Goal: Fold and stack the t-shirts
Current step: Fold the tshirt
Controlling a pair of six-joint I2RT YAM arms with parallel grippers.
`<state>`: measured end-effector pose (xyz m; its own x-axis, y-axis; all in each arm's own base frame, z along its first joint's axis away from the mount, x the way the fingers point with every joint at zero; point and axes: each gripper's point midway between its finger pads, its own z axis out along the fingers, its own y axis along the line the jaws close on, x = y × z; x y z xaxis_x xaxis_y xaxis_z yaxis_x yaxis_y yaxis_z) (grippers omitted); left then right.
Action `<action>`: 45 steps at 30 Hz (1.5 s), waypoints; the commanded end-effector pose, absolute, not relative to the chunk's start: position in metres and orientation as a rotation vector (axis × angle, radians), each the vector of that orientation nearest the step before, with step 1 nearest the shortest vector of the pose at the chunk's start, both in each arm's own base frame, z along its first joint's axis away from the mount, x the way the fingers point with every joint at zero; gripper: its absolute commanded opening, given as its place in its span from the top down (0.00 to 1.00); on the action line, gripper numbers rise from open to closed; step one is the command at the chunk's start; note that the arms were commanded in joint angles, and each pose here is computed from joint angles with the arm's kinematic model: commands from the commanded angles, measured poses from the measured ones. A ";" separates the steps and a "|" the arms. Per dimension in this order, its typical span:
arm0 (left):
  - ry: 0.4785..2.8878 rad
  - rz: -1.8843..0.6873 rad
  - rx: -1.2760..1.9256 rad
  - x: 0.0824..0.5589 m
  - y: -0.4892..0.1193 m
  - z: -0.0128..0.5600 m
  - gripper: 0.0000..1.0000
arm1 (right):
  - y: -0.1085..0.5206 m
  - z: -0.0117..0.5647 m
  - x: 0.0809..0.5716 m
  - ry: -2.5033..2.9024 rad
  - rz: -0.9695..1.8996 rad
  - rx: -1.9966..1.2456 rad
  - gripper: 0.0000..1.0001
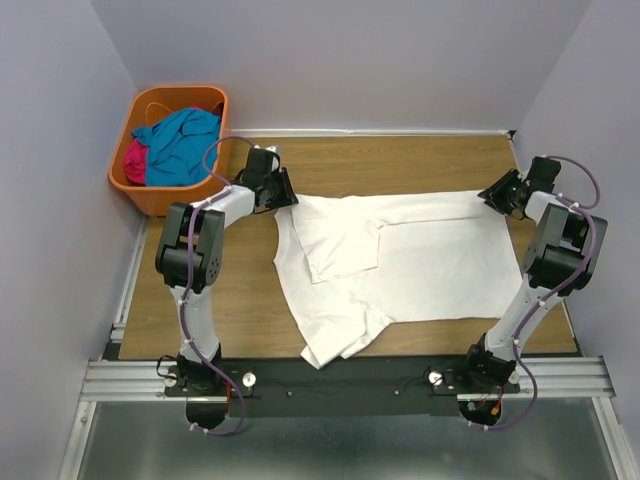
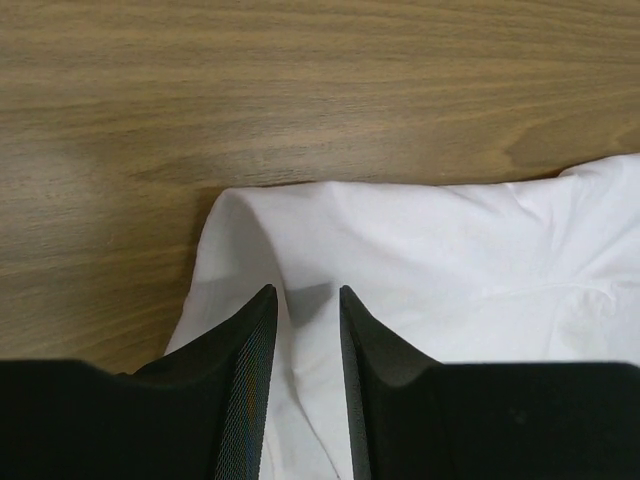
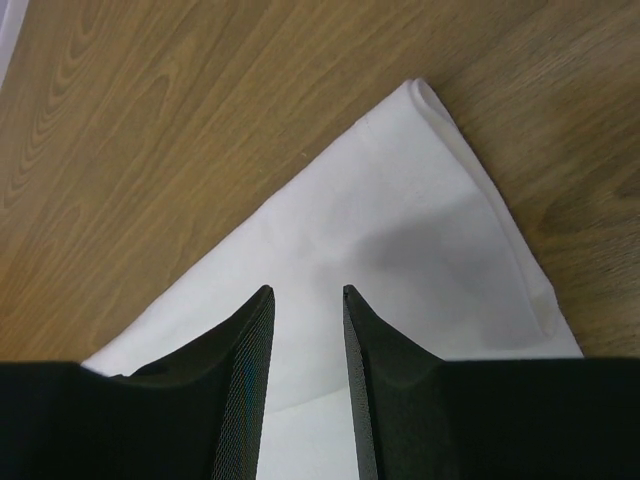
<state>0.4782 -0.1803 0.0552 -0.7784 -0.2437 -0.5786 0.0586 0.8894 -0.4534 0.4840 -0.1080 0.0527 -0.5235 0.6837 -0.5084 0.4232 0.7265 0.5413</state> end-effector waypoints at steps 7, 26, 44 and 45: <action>2.358 -0.621 -0.151 0.497 -0.177 0.059 0.67 | -0.121 0.059 0.504 2.120 0.531 0.807 0.60; 2.343 -0.519 -0.230 0.514 -0.132 0.048 1.00 | -0.166 0.011 0.494 2.099 0.577 0.946 0.60; 2.266 -0.533 -0.130 0.520 -0.139 0.092 0.45 | -0.166 0.078 0.480 2.012 0.505 0.943 0.56; 2.262 -0.533 -0.125 0.519 -0.140 0.096 0.43 | -0.166 0.078 0.476 2.011 0.489 0.953 0.56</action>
